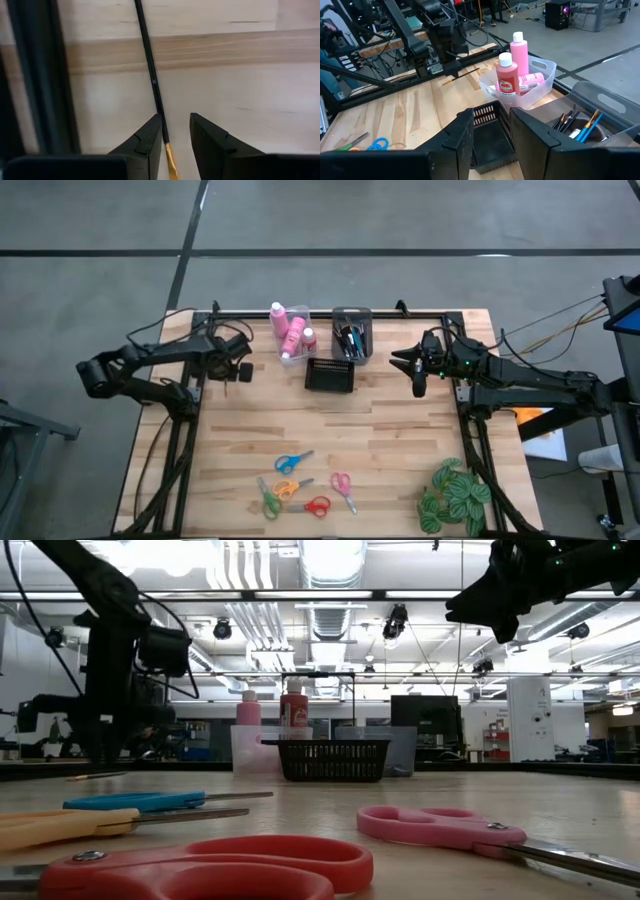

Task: Pick & Place Paint Supplies
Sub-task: Put the black paint brush into the gray bin

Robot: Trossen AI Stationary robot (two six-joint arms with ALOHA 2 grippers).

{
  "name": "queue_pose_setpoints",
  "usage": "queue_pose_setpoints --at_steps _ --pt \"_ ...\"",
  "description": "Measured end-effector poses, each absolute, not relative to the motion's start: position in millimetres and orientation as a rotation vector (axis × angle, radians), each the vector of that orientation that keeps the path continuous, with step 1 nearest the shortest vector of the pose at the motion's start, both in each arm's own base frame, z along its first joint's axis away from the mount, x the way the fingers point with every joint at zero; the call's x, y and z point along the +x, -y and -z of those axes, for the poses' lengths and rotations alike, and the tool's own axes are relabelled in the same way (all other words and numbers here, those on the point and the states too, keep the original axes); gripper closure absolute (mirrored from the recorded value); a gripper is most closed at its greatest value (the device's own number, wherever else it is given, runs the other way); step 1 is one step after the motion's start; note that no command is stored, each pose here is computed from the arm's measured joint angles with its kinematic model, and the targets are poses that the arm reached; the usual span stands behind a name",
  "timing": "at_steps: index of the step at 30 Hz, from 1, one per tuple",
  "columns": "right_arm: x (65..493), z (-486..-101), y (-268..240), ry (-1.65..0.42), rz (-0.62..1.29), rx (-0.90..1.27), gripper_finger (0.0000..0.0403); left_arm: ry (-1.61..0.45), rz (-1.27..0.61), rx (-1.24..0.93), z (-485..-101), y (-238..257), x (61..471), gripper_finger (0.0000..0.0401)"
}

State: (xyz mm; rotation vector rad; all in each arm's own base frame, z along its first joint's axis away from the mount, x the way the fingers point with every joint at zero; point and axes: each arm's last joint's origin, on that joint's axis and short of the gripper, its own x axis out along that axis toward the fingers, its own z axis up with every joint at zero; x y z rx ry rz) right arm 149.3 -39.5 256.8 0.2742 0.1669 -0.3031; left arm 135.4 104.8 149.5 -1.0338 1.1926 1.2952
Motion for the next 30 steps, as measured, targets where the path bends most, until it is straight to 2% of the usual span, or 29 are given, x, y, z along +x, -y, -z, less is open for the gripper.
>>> queue_pose_setpoints --at_steps 8,30 --pt "149.3 -256.8 39.5 -0.167 0.303 0.274 0.0278 -1.158 -1.294 -1.028 -135.8 -102.2 131.4 0.0299" --pt "149.3 -256.8 39.5 -0.167 0.303 0.274 0.0278 -1.197 -1.340 -0.987 -145.1 -104.2 131.3 0.0299"
